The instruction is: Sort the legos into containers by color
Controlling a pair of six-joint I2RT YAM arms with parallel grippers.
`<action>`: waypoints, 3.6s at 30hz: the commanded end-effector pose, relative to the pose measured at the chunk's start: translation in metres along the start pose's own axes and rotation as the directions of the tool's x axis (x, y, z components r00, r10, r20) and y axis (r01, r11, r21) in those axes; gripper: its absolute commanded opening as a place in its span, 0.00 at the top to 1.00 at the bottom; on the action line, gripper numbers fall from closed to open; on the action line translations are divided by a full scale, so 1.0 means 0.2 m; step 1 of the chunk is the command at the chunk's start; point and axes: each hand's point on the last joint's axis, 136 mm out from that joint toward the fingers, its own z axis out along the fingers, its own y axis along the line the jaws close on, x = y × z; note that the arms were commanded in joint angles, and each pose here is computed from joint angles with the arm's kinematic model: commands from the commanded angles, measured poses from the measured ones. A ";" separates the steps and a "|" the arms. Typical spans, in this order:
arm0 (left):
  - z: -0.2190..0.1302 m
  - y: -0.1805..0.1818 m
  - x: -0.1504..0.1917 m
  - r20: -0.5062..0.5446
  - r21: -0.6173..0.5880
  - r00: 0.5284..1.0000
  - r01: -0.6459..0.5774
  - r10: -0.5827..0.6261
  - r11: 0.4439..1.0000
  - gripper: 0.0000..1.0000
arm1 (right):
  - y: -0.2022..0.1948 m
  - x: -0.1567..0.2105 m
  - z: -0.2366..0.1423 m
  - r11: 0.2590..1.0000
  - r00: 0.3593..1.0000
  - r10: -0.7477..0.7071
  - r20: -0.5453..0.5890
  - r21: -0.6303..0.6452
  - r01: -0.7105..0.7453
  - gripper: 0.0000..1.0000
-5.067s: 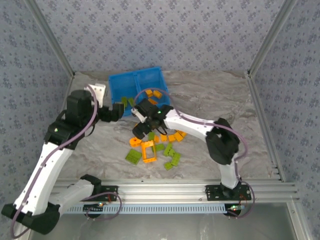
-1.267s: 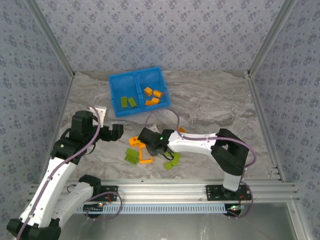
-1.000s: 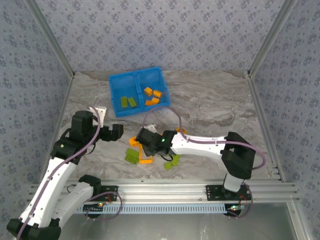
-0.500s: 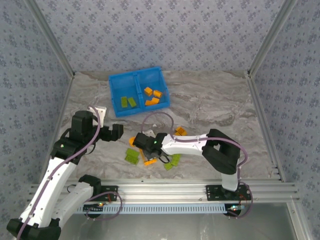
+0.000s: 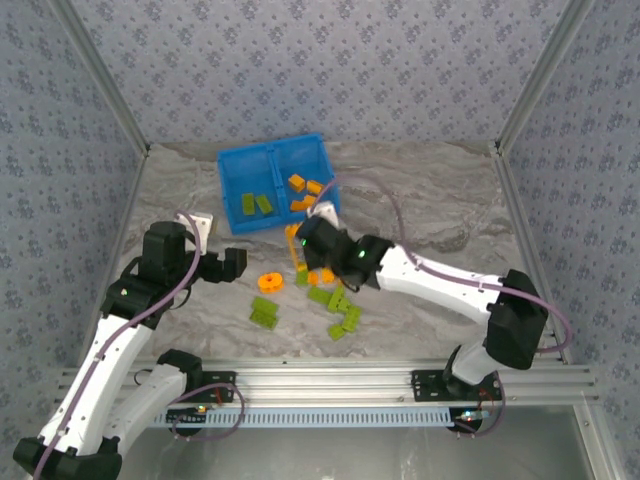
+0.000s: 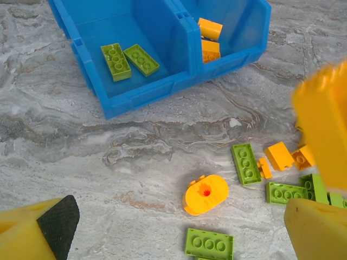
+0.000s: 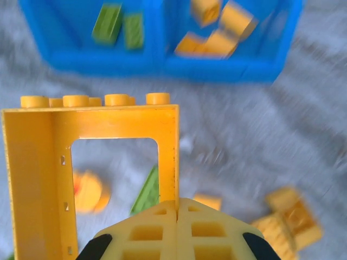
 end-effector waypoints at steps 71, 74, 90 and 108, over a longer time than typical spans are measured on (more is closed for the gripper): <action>0.92 -0.19 0.73 -0.414 -0.318 0.854 0.188 -0.315 0.929 0.16 | -0.49 0.02 -0.29 0.990 0.994 0.099 0.055 -0.104 -0.093 0.00; 0.88 -0.20 0.72 -0.407 -0.315 0.856 0.195 -0.318 0.929 0.21 | -0.47 -0.01 -0.30 0.986 0.992 0.110 0.066 -0.130 -0.101 0.00; 0.81 -0.33 0.48 -0.332 -0.234 0.904 0.198 -0.270 0.952 0.52 | -0.51 -0.02 -0.33 0.988 0.988 0.133 0.075 -0.093 -0.126 0.00; 1.30 -0.45 -0.94 0.027 -0.158 0.994 -0.104 0.110 0.982 0.51 | -0.59 -0.05 -0.50 0.987 0.980 0.159 0.124 -0.061 -0.152 0.00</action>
